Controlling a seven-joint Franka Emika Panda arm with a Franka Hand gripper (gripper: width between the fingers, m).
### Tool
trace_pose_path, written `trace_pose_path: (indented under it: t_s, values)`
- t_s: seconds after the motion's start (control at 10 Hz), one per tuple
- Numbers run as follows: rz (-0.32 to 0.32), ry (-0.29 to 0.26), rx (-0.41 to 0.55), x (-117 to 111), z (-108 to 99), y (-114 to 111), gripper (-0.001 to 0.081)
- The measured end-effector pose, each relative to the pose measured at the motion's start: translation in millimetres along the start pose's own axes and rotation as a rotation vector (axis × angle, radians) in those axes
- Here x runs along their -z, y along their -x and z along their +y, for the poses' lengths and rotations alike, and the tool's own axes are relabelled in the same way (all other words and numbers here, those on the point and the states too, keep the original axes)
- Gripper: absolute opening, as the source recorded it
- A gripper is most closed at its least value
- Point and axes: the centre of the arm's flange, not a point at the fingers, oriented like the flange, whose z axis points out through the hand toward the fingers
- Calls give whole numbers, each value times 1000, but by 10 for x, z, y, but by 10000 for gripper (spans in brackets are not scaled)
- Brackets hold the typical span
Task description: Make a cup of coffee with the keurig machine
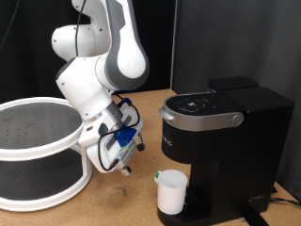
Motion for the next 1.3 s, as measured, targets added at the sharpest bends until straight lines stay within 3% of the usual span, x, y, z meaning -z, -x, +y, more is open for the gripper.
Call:
trace_pose_path:
  t_s: [0.2,0.7,1.0,1.3]
  values:
    - [22,-28,24,120,-108,-75,800]
    - [140,-196,104,651,-453,-305,800]
    - [141,-207,123,735,-492,-274,800]
    - [174,-233,232,1007,-703,-382,800]
